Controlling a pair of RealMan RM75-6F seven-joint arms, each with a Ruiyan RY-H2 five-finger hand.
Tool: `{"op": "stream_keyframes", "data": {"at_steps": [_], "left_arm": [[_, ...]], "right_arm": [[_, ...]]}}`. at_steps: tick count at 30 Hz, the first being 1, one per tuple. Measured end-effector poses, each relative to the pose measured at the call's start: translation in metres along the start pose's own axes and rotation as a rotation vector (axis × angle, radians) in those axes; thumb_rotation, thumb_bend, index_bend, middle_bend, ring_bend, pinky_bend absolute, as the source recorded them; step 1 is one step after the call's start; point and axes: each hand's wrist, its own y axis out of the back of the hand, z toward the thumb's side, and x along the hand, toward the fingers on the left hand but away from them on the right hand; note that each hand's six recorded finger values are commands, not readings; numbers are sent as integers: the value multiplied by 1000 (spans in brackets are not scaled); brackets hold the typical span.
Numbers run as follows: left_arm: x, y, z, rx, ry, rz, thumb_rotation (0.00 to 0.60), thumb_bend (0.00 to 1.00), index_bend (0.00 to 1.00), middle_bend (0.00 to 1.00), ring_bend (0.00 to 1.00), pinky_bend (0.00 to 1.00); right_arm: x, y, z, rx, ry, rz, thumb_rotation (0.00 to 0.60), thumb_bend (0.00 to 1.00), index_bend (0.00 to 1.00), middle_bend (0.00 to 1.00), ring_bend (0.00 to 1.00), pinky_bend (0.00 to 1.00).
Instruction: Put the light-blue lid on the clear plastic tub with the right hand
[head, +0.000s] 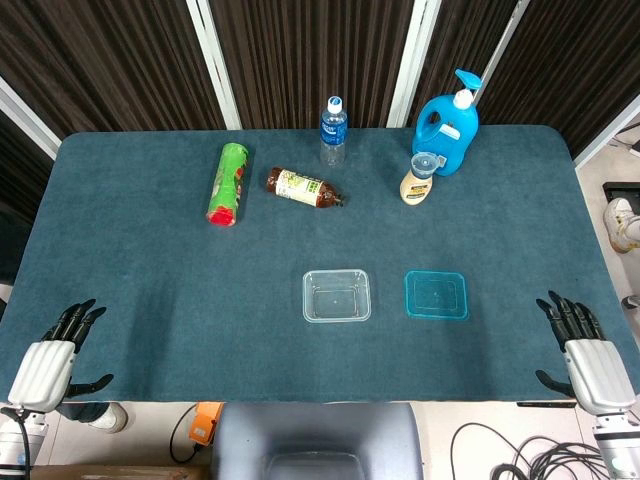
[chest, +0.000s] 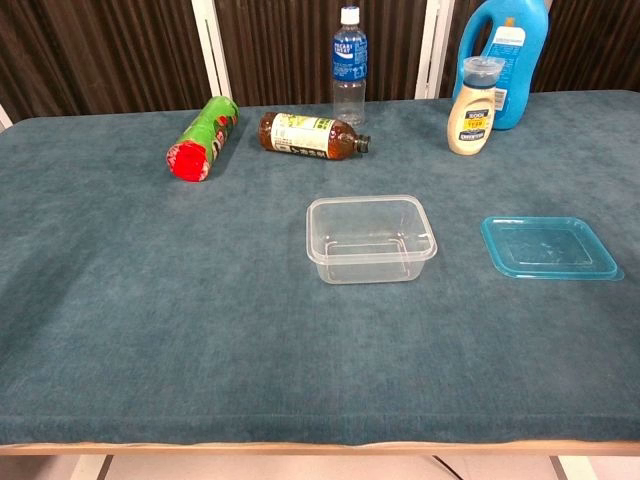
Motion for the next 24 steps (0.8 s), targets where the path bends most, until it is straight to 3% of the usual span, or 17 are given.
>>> {"op": "stream_keyframes", "data": {"at_steps": [14,24], "left_arm": [[-1,-1,1,-9,-8,-17,600,364,148,55,51,274],[-1,-3,2,-19,-15,-35,600,365,162,56,53,275]], "right_arm": [[-8,-3,-2,-22,-11,31,600,283,0,0,0,45],[-39,-16,-4,-89,-13,181,600,286,0,0,0,47]]}}
